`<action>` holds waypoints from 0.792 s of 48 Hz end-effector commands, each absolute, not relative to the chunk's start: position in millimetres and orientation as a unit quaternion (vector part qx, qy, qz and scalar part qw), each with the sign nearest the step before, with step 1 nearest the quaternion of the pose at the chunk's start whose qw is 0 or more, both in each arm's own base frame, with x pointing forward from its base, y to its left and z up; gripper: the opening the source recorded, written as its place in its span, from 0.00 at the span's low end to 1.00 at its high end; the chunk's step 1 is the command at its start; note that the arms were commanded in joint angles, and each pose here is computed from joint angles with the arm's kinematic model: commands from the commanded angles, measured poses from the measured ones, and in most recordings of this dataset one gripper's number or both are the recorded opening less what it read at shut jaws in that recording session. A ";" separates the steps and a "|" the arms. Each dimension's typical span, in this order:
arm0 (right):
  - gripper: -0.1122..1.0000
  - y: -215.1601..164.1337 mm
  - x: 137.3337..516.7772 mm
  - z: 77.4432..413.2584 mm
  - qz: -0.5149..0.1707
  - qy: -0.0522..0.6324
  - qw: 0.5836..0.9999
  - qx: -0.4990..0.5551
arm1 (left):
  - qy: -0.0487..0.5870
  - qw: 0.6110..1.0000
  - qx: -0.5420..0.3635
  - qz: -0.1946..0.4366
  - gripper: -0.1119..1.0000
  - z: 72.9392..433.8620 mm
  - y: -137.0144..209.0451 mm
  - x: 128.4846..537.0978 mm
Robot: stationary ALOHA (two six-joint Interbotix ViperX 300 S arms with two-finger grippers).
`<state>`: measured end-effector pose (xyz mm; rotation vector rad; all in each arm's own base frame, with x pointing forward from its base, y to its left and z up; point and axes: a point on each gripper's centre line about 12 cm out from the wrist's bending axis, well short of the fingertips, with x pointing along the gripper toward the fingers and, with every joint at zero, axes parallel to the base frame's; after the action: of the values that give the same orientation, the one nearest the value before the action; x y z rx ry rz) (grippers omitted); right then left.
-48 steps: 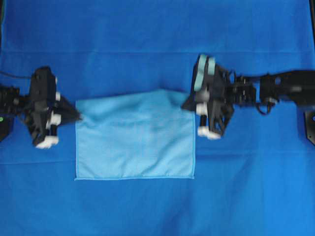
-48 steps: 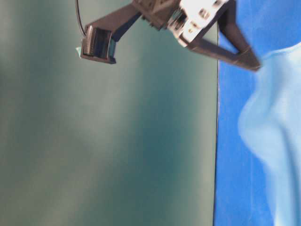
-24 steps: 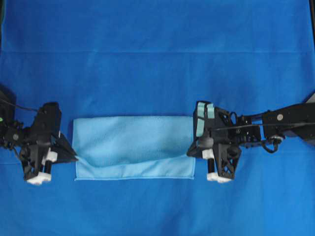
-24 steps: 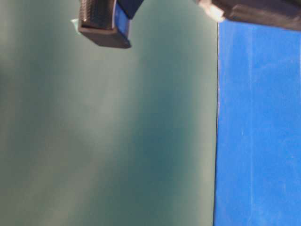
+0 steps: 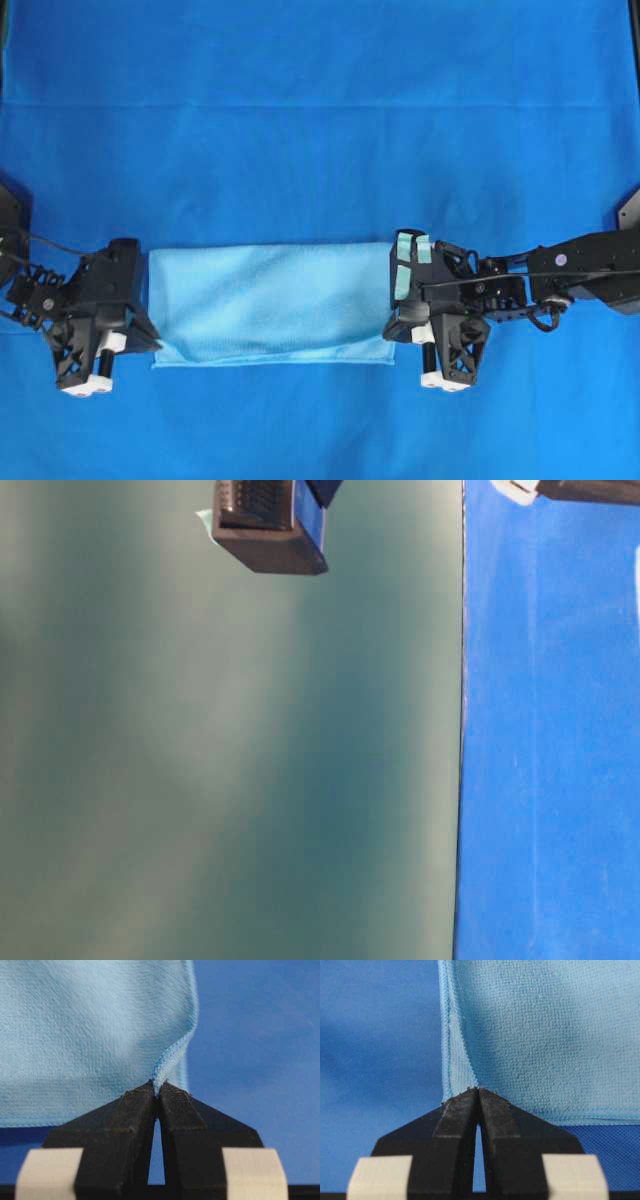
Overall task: Fold the light blue towel.
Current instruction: 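Open both grippers and lift away from the folded towel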
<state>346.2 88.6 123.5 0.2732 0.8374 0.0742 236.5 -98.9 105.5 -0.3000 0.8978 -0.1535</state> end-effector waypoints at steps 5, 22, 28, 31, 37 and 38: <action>0.11 89.1 352.4 134.0 0.035 0.388 0.910 0.142 | 0.423 0.891 -0.154 -0.062 0.11 108.9 -93.6 244.7; 0.66 92.6 350.3 142.0 0.038 0.379 0.912 0.154 | 0.412 0.895 -0.157 -0.067 0.74 117.8 -95.5 247.1; 0.65 86.4 346.5 155.0 0.041 0.362 0.920 0.147 | 0.395 0.902 -0.154 -0.075 0.82 132.3 -93.7 245.6; 0.65 75.3 344.8 163.4 0.033 0.348 0.926 0.143 | 0.385 0.907 -0.157 -0.073 0.81 140.8 -89.8 245.2; 0.66 43.8 342.6 166.4 -0.003 0.337 0.930 0.149 | 0.373 0.913 -0.156 -0.048 0.81 148.2 -68.3 239.8; 0.66 38.5 342.7 166.4 -0.010 0.337 0.929 0.151 | 0.371 0.914 -0.157 -0.042 0.81 148.5 -64.3 239.3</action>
<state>340.6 55.1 154.2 0.2971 0.7366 0.0163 238.7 -75.6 140.7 -0.3135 0.7982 -0.1164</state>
